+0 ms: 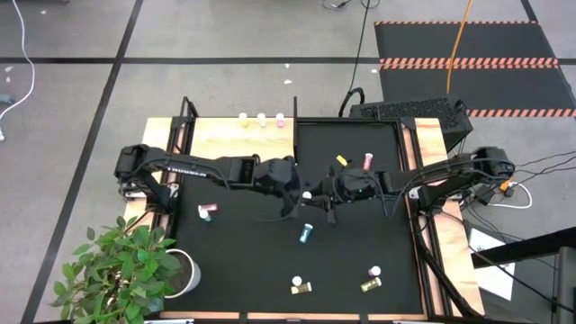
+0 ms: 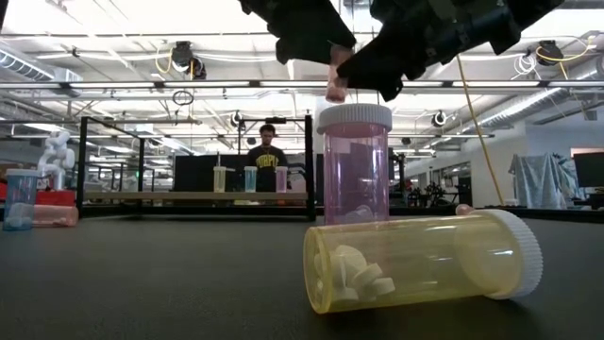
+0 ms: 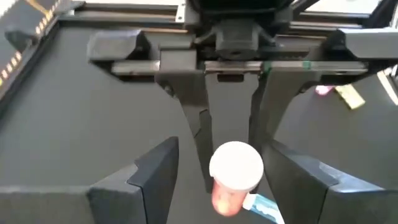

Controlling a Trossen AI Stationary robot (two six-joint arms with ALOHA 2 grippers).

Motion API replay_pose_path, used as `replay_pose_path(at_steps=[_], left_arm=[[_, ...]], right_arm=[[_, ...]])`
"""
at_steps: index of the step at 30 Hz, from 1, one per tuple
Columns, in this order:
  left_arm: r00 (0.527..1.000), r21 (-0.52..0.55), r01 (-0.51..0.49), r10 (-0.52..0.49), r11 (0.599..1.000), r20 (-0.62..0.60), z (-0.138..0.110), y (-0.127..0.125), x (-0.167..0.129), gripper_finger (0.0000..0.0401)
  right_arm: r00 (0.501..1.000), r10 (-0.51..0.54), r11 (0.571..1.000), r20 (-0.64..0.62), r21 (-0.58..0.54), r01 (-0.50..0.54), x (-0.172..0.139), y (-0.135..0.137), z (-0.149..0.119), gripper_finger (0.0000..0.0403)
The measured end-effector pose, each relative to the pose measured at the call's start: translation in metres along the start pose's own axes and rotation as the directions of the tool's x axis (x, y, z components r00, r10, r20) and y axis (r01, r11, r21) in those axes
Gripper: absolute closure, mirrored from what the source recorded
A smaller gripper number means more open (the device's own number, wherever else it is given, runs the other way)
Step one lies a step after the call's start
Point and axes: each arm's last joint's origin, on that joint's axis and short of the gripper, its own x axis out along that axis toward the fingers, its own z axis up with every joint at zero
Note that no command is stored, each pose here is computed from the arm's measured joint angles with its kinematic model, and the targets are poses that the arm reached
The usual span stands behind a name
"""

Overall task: Pick and place medicine bottles onto shelf by color
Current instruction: Put the bottom right pink pill bottle on the shelf

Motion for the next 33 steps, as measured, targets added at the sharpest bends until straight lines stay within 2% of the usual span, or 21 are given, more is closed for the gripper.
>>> replay_pose_path(at_steps=[6,25,28,33], left_arm=[[0.997,-0.055,0.074,-0.074,0.996,-0.005,0.0006,0.0086,-0.0001,0.0174],[0.991,-0.075,0.132,-0.132,0.988,0.002,0.0015,0.0047,-0.0009,0.0175],[0.991,-0.073,0.132,-0.132,0.989,0.009,0.0022,0.0049,-0.0009,0.0191],[0.991,-0.050,0.132,-0.132,0.990,0.010,0.0023,0.0049,-0.0011,0.0245]], right_arm=[[1.000,0.000,1.000,0.004,-0.013,0.000,0.0000,0.0000,0.0004,0.0300],[1.000,0.006,1.000,0.018,-0.016,-0.006,0.0000,0.0004,0.0018,0.0300],[1.000,0.007,1.000,0.019,-0.016,-0.006,0.0000,0.0004,0.0018,0.0300],[1.000,0.006,1.000,0.019,-0.019,-0.006,0.0000,0.0004,0.0019,0.0300]])
